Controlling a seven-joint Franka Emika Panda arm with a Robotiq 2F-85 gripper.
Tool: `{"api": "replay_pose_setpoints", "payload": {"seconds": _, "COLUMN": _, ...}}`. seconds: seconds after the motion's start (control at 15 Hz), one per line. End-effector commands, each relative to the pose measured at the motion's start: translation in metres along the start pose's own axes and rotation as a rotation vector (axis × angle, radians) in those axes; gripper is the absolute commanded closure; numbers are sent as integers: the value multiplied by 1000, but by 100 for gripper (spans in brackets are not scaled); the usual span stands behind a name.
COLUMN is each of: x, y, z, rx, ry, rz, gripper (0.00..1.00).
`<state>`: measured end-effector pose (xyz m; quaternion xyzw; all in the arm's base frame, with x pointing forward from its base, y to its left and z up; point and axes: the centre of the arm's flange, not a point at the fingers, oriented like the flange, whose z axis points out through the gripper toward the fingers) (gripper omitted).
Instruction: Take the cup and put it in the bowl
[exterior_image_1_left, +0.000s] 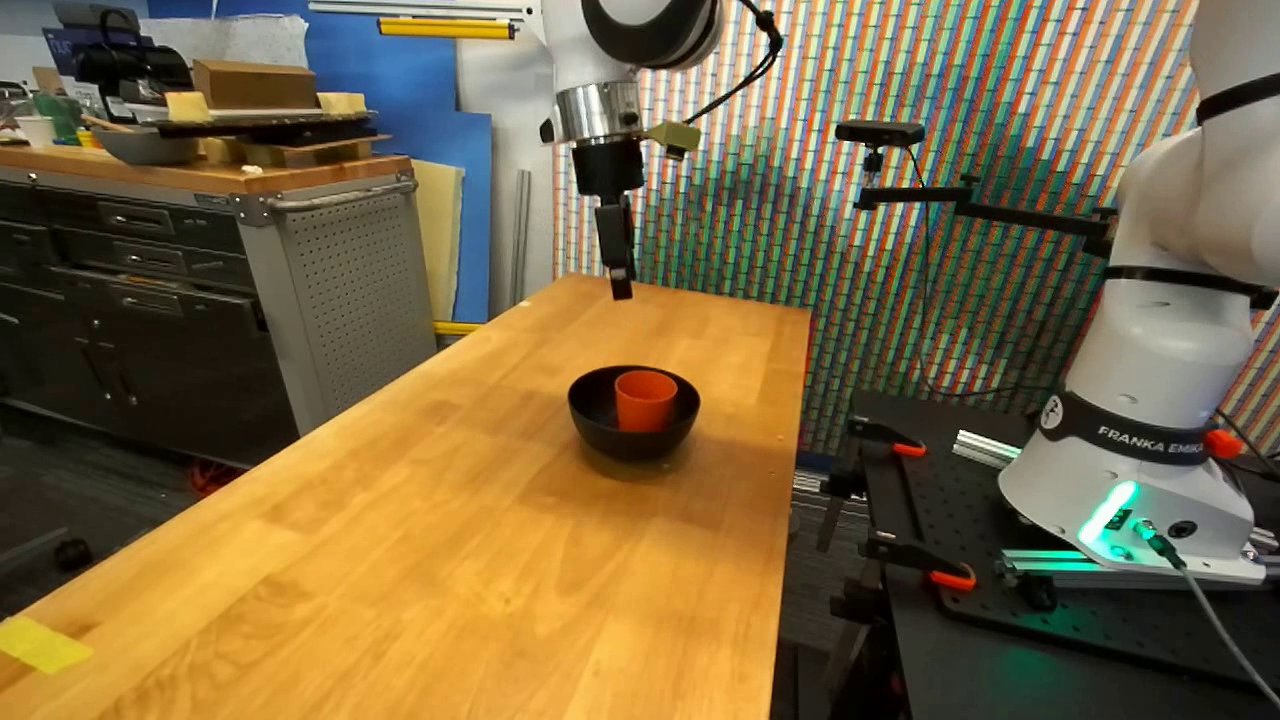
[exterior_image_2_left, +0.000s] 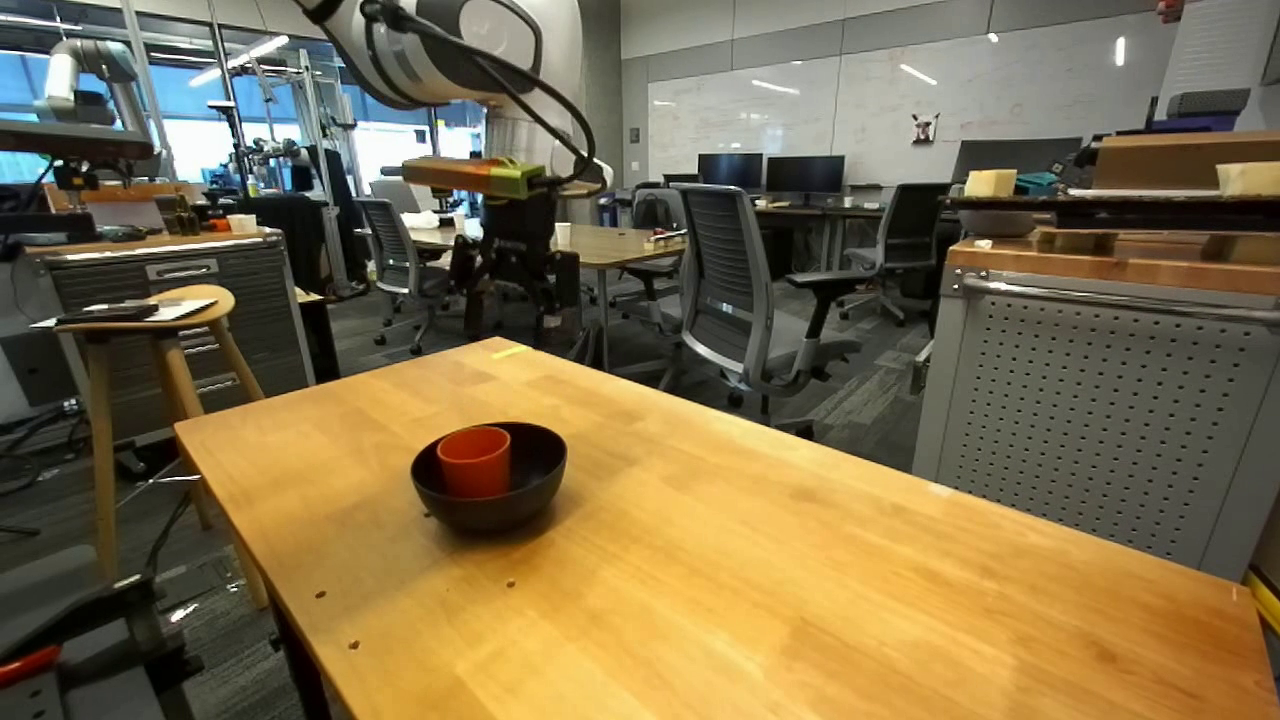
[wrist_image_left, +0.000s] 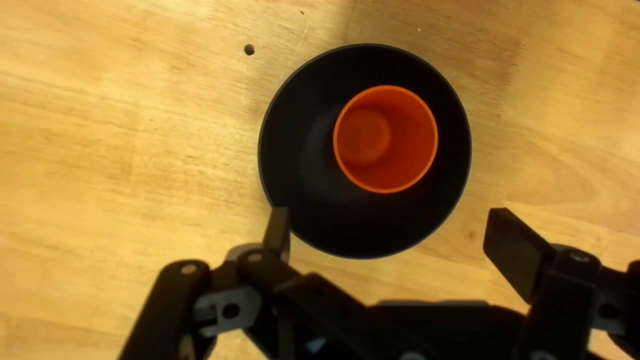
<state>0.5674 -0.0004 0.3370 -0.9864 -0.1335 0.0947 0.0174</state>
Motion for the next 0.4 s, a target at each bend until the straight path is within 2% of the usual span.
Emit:
{"api": "replay_pose_setpoints", "payload": {"seconds": 0.0, "x": -29, "y": -3, "z": -52, "rx": -51, "ry": 57, "rz": -8, "gripper": 0}}
{"api": "replay_pose_setpoints", "payload": {"seconds": 0.07, "x": -8, "y": -1, "z": -29, "rx": -30, "ry": 41, "rz": -6, "gripper": 0}}
{"api": "replay_pose_setpoints", "payload": {"seconds": 0.2, "x": -17, "y": -2, "z": -47, "rx": -38, "ry": 62, "rz": -4, "gripper": 0}}
{"api": "replay_pose_setpoints", "payload": {"seconds": 0.33, "x": -20, "y": -3, "z": -49, "rx": -40, "ry": 64, "rz": -3, "gripper": 0}}
